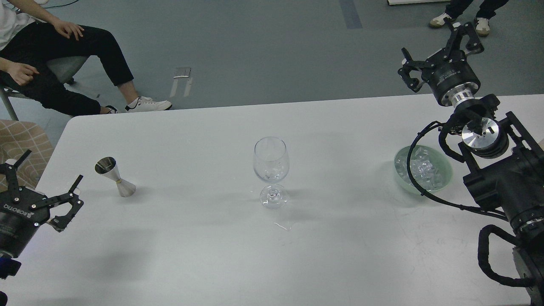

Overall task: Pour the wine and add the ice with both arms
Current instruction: 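Lower the open left gripper beside the metal cup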

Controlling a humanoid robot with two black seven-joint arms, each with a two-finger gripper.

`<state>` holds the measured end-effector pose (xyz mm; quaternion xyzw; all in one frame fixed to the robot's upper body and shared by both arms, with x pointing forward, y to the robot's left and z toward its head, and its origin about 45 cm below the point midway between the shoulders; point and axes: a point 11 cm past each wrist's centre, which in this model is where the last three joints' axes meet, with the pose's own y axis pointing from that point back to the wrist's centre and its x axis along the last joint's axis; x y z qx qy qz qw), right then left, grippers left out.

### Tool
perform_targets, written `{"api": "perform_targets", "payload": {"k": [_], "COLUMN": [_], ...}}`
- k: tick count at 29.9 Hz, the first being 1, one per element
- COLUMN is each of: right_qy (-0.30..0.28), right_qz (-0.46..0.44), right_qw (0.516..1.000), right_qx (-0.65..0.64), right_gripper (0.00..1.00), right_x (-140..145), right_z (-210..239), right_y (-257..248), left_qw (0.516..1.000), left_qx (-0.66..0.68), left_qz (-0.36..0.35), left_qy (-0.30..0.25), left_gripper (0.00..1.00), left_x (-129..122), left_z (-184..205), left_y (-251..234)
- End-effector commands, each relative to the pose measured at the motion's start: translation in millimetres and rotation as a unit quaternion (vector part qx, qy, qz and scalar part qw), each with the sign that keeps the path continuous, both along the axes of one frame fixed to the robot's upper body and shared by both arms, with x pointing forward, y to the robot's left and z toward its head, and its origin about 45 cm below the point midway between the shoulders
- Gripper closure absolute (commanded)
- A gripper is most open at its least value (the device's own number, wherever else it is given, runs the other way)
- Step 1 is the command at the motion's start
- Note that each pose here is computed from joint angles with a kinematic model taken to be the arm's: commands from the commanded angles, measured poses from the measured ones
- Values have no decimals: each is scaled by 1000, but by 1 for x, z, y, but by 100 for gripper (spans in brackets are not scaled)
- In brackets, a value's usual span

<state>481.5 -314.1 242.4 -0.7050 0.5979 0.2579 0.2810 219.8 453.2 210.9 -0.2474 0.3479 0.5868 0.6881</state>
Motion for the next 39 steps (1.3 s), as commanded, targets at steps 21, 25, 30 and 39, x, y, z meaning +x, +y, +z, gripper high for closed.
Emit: {"api": "perform_targets", "payload": {"k": [21, 25, 30, 39], "right_qy": [9, 9, 10, 12], "right_qz": [-1, -1, -1, -2], "right_qw": [1000, 1000, 1000, 1000], "right_qx": [1, 1, 1, 1], "right_gripper": [0, 0, 0, 0], "right_x": [-5, -5, -6, -6], "right_z": [-9, -10, -11, -12], "right_y": [-2, -1, -2, -1], "left_qw": [988, 986, 986, 987], "left_qx": [-129, -130, -128, -123], "left_qz": [54, 64, 64, 66], "left_qy": [71, 79, 85, 80], "left_gripper": [1, 1, 1, 1], "left_x": [0, 0, 0, 5], "left_z": [-55, -58, -60, -57], "left_y": [-41, -40, -41, -40]}}
